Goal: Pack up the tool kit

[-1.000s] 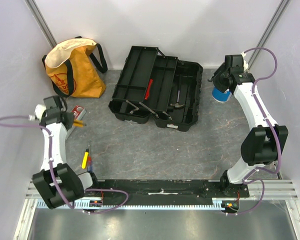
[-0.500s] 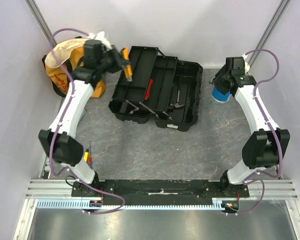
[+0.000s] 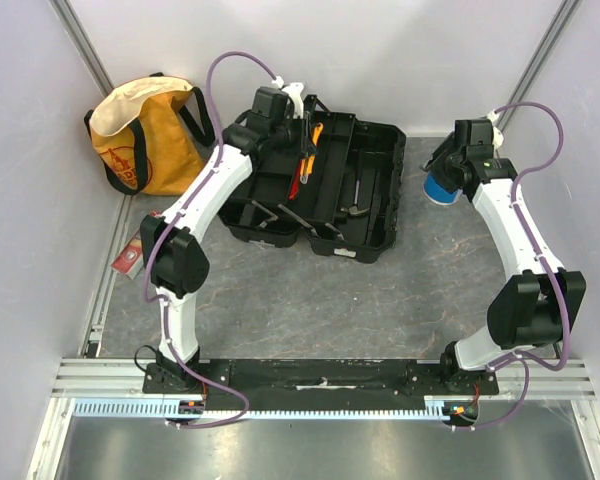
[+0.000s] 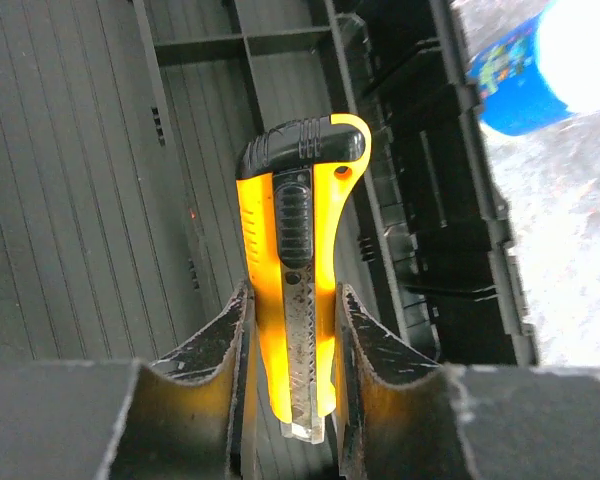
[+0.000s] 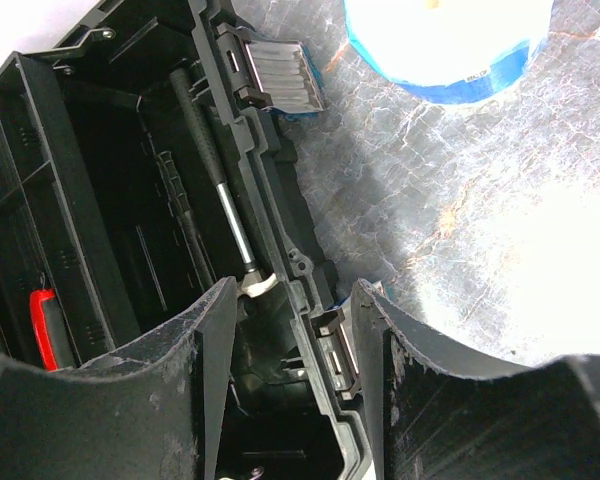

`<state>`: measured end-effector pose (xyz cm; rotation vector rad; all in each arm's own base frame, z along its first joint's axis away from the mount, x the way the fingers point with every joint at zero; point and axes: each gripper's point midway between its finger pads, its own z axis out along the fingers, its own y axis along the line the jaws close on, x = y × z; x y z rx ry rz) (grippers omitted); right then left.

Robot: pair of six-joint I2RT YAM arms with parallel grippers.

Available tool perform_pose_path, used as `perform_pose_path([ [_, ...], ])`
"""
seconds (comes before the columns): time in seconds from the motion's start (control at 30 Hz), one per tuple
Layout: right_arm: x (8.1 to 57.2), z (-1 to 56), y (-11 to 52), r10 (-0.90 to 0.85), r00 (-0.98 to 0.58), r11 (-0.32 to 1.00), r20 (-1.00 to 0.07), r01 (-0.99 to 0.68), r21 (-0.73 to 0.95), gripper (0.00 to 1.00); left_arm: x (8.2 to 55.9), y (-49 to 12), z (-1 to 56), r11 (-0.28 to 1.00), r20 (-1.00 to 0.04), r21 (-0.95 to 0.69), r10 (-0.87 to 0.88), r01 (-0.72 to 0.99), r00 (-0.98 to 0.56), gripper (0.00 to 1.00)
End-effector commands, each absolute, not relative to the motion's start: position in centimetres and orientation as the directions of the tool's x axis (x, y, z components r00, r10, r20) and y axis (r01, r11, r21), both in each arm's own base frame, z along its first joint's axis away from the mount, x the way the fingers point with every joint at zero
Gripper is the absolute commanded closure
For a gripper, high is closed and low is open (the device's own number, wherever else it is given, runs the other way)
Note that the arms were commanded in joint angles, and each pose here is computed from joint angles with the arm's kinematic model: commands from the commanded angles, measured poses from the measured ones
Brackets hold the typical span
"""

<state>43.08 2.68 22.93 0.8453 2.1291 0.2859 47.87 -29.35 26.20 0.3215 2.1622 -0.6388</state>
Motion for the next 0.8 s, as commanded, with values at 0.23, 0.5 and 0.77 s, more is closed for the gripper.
perform_pose_path([
  [0.23, 42.7, 23.9, 2.5, 0.651, -0.419, 0.755, -0.633, 0.449, 0.479, 0.44, 48.2, -29.0, 22.9, 0.932, -0.788, -0.121, 0.119, 0.342, -0.604, 0.98],
  [0.5, 42.8, 23.3, 2.5, 0.655, -0.427, 0.751, -0.623, 0.454, 0.478, 0.44, 47.2, -28.2, 20.2, 0.963, -0.744, -0.012, 0.172, 0.270, -0.646, 0.98],
  [0.77, 42.9, 22.9, 2.7, 0.656, -0.434, 0.751, -0.617, 0.454, 0.480, 0.44, 46.3, -27.9, 17.7, 0.976, -0.700, 0.006, 0.160, 0.218, -0.696, 0.91],
])
